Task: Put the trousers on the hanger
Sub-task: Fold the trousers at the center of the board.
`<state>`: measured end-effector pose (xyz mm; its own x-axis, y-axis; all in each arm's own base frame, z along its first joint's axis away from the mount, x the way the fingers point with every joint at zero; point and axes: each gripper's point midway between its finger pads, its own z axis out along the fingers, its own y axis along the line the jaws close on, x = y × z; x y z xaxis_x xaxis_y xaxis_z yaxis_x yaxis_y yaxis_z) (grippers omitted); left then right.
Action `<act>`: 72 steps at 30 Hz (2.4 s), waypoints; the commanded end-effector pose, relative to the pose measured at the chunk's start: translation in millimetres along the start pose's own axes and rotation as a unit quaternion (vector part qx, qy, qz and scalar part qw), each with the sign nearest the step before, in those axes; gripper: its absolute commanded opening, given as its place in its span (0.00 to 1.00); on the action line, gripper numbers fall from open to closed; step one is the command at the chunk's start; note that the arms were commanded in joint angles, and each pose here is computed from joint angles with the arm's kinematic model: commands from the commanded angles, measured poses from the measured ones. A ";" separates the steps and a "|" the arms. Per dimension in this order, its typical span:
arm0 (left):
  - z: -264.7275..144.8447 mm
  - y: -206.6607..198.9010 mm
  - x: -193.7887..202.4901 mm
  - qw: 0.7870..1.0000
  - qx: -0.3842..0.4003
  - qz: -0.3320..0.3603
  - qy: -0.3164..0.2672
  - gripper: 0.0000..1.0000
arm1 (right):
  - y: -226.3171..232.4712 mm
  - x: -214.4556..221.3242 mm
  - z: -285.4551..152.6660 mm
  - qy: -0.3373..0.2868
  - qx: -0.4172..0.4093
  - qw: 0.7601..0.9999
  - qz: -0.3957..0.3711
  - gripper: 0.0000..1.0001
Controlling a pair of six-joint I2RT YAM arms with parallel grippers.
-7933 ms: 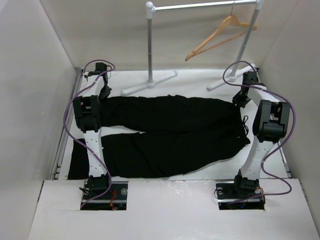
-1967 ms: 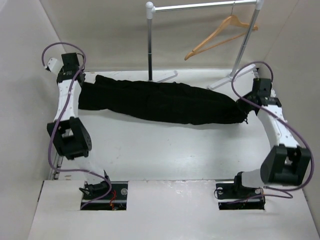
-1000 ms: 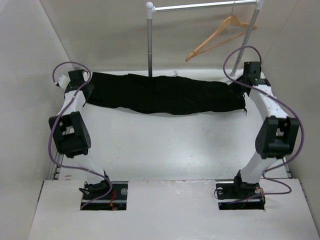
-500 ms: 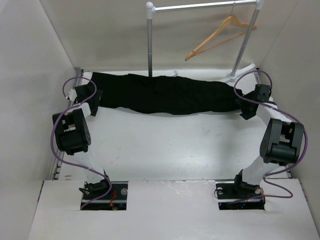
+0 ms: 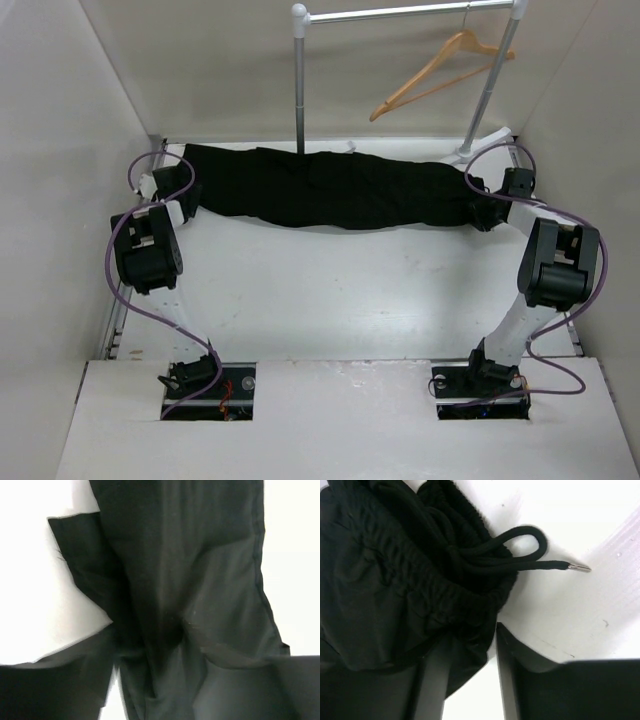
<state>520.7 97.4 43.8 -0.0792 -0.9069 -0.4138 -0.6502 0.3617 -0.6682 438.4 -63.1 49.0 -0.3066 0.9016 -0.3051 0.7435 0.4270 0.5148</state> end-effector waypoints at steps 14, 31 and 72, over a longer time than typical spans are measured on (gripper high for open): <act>-73.8 39.9 -44.3 0.989 -0.127 0.051 -0.056 0.06 | -15.0 -21.7 -27.1 -0.055 0.006 0.998 0.031 0.04; -224.1 191.4 -48.6 0.923 -0.347 0.125 -0.109 0.18 | -15.0 -21.7 -27.1 -0.055 0.006 0.998 0.031 0.04; -156.0 84.0 34.5 0.976 -0.181 0.113 -0.035 0.31 | -107.6 28.7 -166.6 -0.111 0.014 0.993 0.033 0.79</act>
<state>350.7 51.6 97.2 -0.2706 -0.7253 -0.6330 -0.7946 0.5395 -0.2785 260.1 -71.6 117.6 -0.1030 0.8997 -0.4241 0.7592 0.3466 0.5509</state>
